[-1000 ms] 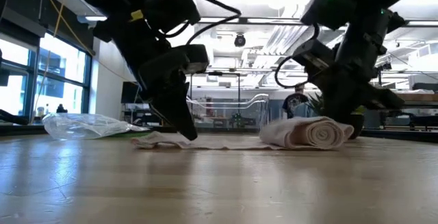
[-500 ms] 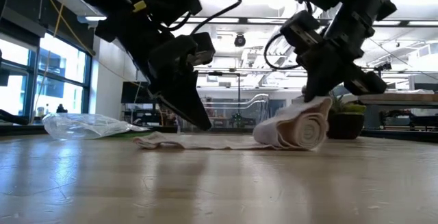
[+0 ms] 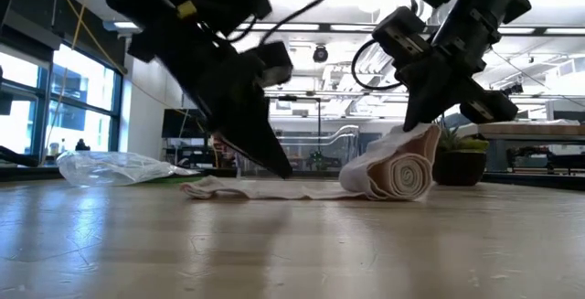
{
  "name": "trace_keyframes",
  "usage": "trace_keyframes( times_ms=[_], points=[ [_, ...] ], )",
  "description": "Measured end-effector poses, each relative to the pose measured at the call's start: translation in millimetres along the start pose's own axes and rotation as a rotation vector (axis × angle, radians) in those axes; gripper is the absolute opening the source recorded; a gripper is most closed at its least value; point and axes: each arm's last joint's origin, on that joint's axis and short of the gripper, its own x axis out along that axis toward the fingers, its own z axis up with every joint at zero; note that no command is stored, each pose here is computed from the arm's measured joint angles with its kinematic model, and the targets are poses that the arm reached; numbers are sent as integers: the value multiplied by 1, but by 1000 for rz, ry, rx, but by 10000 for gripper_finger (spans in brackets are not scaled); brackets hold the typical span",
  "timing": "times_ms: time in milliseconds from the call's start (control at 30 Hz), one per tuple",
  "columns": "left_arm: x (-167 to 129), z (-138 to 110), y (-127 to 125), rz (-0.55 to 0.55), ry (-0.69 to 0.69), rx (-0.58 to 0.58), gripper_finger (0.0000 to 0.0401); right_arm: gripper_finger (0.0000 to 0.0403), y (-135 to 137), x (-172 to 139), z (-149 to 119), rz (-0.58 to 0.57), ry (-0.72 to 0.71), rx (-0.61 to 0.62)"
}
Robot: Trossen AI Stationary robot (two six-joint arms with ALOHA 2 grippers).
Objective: Roll bandage
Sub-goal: Roll the bandage
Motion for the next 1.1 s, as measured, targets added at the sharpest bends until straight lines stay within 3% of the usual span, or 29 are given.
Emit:
trace_keyframes(
  times_ms=[333, 533, 800, 1100],
  points=[
    [23, -9, 3, -24, 54, -30, 0, 0, 0, 0, 0, -2, 9, 3],
    [24, -15, -6, 32, 54, -1, 0, 0, 0, 0, -1, 6, 45, 4],
    [24, -19, 1, 41, 112, 23, 0, 0, 6, -6, -1, -28, 26, -8],
    [23, -22, -1, 50, 134, -74, 0, 0, 3, -6, -1, -64, 29, 3]
  ],
)
